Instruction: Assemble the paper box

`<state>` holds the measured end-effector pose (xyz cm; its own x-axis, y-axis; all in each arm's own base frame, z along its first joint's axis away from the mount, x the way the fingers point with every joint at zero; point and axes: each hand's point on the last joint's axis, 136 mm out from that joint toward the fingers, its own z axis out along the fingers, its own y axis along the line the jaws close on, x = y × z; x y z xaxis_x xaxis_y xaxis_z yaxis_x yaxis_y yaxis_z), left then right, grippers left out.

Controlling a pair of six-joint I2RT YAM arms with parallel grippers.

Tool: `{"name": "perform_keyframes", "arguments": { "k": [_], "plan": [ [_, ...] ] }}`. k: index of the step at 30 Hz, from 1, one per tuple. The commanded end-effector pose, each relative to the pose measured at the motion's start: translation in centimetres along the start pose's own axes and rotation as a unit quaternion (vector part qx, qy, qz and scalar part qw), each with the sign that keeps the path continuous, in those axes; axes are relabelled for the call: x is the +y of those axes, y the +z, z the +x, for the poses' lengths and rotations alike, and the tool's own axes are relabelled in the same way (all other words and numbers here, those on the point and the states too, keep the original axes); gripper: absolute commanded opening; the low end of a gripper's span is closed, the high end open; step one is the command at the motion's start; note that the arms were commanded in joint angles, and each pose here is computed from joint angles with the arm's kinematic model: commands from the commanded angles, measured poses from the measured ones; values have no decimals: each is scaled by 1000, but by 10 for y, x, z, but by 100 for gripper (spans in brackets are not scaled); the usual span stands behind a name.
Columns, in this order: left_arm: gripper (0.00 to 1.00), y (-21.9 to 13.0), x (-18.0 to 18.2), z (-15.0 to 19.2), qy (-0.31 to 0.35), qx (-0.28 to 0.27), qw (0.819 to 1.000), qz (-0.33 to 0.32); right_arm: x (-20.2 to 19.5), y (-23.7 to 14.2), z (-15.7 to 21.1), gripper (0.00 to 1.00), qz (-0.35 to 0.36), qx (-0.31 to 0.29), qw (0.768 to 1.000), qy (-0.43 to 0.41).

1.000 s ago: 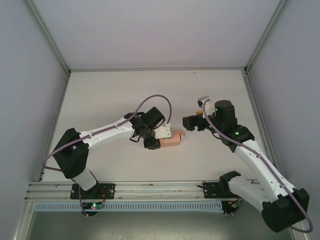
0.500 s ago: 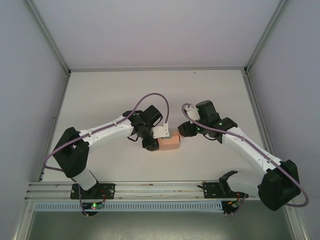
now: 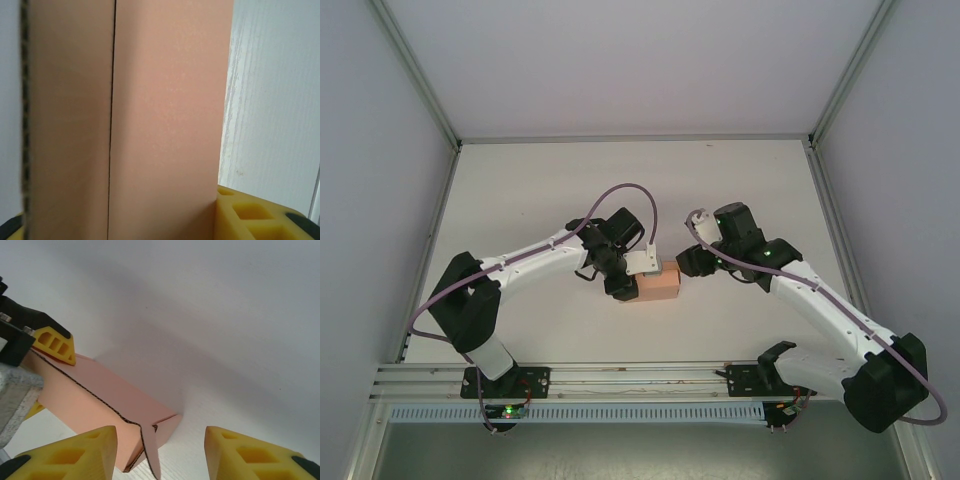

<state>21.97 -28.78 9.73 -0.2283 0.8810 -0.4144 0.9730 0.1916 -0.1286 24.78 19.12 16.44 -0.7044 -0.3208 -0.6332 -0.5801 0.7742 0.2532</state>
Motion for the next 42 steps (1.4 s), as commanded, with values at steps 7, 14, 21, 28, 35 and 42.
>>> {"name": "perform_keyframes", "arguments": {
  "k": [7,14,21,28,35,42],
  "plan": [
    [47,13,-6,22,-21,46,998,30,1,17,18,34,-5,53,998,-15],
    [47,14,-4,19,-25,42,998,26,11,19,12,0,-28,46,998,21],
    [50,17,-2,19,-35,44,998,23,7,19,9,0,47,-17,992,119],
    [51,17,-1,16,-39,37,998,21,-7,24,28,0,126,-78,983,107],
    [52,14,1,12,-42,30,999,16,-18,38,57,0,118,-114,978,126],
    [53,14,6,9,-49,26,998,6,-26,33,75,0,133,-134,970,152]
  ]
}}
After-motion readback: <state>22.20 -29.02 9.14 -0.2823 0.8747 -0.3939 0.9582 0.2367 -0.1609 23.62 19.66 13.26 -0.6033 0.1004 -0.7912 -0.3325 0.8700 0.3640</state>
